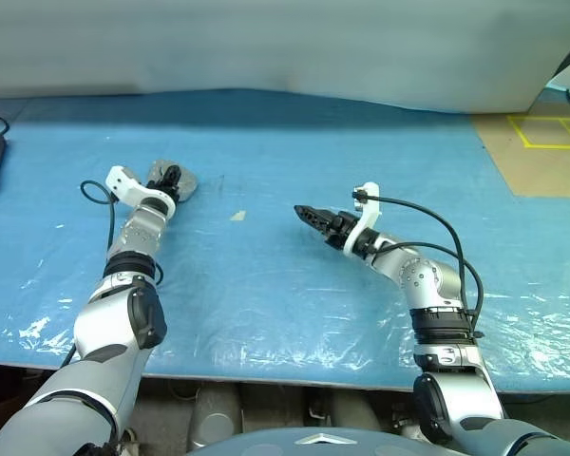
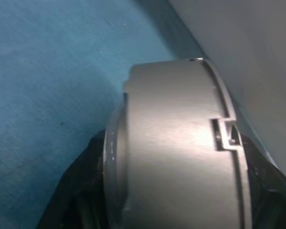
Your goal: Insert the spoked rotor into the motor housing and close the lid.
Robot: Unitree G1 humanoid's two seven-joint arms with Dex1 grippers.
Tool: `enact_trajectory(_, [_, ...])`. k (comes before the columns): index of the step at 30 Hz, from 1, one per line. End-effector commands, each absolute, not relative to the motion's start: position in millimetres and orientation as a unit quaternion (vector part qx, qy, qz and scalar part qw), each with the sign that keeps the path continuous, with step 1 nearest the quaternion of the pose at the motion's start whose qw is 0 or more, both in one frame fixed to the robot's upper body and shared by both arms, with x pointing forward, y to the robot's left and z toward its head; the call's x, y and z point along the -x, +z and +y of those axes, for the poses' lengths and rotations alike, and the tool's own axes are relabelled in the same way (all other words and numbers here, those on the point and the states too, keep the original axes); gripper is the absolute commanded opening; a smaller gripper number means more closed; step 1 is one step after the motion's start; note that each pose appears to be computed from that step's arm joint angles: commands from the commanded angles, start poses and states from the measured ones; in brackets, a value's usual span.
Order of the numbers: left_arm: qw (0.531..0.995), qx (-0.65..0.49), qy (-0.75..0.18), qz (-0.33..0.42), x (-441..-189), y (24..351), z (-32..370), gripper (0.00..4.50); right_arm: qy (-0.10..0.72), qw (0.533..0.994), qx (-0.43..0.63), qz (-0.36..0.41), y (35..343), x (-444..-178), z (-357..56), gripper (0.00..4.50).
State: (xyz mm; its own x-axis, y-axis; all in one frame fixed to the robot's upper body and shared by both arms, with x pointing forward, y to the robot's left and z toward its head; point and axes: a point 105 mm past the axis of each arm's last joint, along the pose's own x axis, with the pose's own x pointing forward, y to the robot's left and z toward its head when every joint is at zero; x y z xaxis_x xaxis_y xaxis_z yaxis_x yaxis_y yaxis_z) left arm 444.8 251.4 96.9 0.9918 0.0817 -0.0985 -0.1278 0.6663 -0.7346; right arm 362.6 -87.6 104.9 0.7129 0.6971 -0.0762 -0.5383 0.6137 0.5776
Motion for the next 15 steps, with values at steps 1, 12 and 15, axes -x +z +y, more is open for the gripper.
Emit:
enact_trajectory(1, [0.928,0.36,0.095,-0.01,-442,114,279,4.4,0.361,0.886,-0.261,0.124,118,-364,-85,3.88])
enact_trajectory(12, [0.958,0.225,0.134,-0.114,-427,162,325,4.46,0.35,0.899,-0.243,0.106,118,-370,-87,3.88])
enact_trajectory(15, [0.97,0.171,0.021,-0.17,-429,189,288,4.46,0.328,0.925,-0.188,0.039,124,-377,-94,3.88])
